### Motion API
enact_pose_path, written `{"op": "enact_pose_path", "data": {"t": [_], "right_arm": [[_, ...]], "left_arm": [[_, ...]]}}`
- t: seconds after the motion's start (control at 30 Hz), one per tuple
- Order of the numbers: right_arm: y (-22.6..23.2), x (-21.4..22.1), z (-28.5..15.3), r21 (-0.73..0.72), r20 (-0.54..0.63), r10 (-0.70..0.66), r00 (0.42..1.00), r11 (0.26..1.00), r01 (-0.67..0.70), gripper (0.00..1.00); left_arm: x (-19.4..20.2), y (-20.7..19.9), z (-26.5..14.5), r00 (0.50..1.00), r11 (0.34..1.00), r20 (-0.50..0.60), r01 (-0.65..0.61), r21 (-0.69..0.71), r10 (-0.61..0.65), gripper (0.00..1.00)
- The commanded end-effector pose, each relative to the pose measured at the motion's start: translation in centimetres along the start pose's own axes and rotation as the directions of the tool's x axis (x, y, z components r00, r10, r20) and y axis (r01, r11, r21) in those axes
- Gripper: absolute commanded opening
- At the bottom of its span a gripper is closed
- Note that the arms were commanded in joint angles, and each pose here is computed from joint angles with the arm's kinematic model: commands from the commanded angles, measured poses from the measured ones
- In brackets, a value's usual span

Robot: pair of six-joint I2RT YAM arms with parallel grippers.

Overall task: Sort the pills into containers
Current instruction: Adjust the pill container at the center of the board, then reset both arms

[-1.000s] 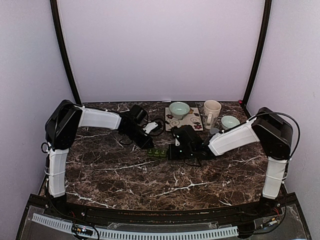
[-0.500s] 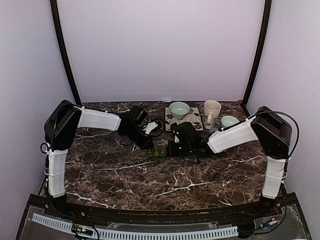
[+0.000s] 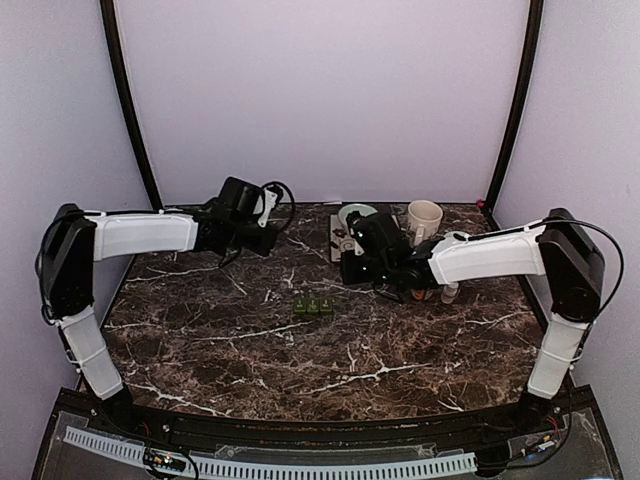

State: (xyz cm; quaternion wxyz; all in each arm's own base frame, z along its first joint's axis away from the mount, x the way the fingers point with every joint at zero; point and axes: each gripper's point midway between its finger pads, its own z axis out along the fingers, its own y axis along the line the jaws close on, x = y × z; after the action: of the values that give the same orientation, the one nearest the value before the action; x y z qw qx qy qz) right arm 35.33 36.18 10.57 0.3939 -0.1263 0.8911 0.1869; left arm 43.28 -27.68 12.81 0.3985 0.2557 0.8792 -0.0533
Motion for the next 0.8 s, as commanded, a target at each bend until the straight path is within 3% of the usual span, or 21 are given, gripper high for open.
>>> {"op": "enact_pose_path", "data": {"t": [0.0, 0.2, 0.33, 0.43, 0.63, 0.7, 0.77], "right_arm": [[-2.8, -7.9, -4.6, 0.131, 0.201, -0.036, 0.979, 0.991, 0.010, 0.21], [-8.9, -13.2, -10.7, 0.300, 0.365, -0.039, 0.930, 0.951, -0.077, 0.43], [-15.3, -13.2, -14.6, 0.435, 0.421, -0.035, 0.906, 0.885, -0.168, 0.61], [-19.8, -11.6, -17.1, 0.510, 0.443, -0.034, 0.896, 0.831, -0.221, 0.71], [-26.4, -7.6, -21.5, 0.547, 0.519, 0.035, 0.854, 0.754, -0.364, 0.74], [-27.8, -6.2, -22.4, 0.546, 0.534, 0.055, 0.844, 0.740, -0.394, 0.83], [-28.5, -5.2, -23.2, 0.546, 0.542, 0.063, 0.838, 0.731, -0.408, 0.95]], "left_arm": [[-5.3, 7.1, -8.2, 0.942, 0.952, 0.322, 0.184, -0.244, -0.099, 0.26], [-4.7, 11.3, -15.9, 0.840, 0.870, 0.539, 0.308, -0.386, -0.058, 0.47], [-2.5, 12.5, -17.8, 0.809, 0.829, 0.585, 0.364, -0.425, -0.056, 0.65], [-0.5, 13.1, -18.4, 0.795, 0.808, 0.602, 0.401, -0.432, -0.072, 0.76], [2.5, 13.8, -17.7, 0.817, 0.773, 0.574, 0.402, -0.491, -0.060, 0.91], [2.6, 13.8, -17.7, 0.821, 0.774, 0.570, 0.379, -0.507, -0.028, 0.98], [2.4, 13.5, -17.6, 0.817, 0.793, 0.577, 0.343, -0.503, 0.013, 0.99]]}}
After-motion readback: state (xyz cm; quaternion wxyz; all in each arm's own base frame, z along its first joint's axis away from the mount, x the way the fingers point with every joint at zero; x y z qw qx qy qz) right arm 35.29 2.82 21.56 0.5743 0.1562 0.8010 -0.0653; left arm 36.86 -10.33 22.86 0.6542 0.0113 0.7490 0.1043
